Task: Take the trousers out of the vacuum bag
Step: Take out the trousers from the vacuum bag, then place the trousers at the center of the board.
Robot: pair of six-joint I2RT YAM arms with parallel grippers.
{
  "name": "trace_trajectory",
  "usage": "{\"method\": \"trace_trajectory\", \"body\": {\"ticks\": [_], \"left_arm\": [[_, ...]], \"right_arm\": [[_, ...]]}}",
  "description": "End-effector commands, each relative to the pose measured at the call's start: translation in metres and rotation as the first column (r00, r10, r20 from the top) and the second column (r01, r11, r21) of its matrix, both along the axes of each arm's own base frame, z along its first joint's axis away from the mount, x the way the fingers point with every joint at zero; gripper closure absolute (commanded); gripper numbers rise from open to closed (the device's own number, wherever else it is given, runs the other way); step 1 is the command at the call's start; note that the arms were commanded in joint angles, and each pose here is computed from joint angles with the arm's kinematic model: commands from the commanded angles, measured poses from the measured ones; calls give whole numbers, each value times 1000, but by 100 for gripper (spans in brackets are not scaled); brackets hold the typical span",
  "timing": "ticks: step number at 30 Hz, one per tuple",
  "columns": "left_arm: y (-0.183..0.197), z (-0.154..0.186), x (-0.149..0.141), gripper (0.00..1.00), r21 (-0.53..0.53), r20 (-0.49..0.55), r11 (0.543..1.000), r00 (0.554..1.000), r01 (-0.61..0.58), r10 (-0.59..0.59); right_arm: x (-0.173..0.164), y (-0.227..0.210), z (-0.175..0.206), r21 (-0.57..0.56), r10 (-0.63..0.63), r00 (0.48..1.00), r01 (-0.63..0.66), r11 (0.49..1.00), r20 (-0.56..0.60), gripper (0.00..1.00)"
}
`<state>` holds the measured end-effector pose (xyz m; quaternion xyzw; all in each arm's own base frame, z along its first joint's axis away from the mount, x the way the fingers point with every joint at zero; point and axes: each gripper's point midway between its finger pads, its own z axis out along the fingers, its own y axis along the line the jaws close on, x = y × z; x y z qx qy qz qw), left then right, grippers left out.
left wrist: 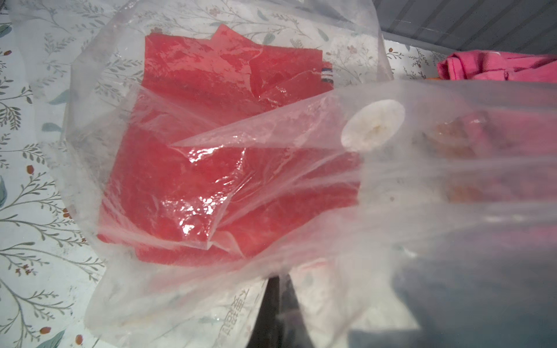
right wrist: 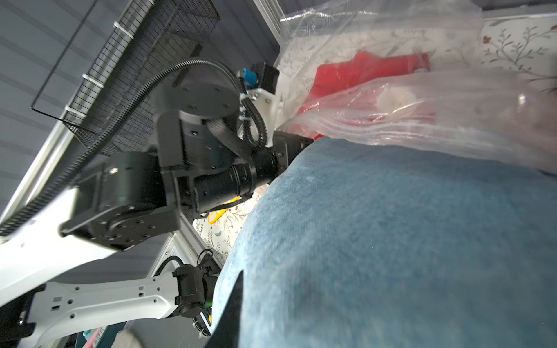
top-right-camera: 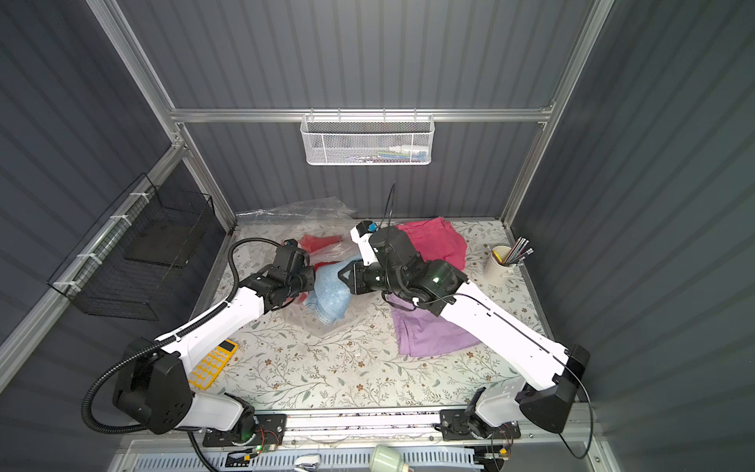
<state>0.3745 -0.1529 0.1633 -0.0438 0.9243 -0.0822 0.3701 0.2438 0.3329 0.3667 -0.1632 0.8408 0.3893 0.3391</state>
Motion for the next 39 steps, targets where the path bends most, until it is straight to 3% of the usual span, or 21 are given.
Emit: {"method": "trace_trajectory", "body": {"ticks": [1,8,12,21,26,31,39], "left_arm": [[4,-25,-1,100,27,-54,1000,999,-8,9],[10,-41,2,100,72,-74,997,997,-18,24],[13,-40,3,100,78,-70,997,997,-28,34],[29,-34,-3,100,89,-56,995,997,-50,55],[41,-32,-7,100,95,-55,993,995,-72,78],[43,-26,-8,100,76,-43,994,996,-76,79],[49,-16,-7,100,86,-22,993,996,-84,86]], "right_arm": [[-10,-26,120,230,-56,963,-6,973,263,100],[-17,-59,170,281,-122,935,25,959,332,100],[-12,-78,174,246,-155,931,74,966,329,100],[7,-144,126,191,-317,919,276,942,234,100],[-7,-187,87,144,-426,884,404,904,192,100],[-11,-201,36,91,-462,882,454,886,97,100],[12,-207,-5,49,-469,882,467,883,36,100]]}}
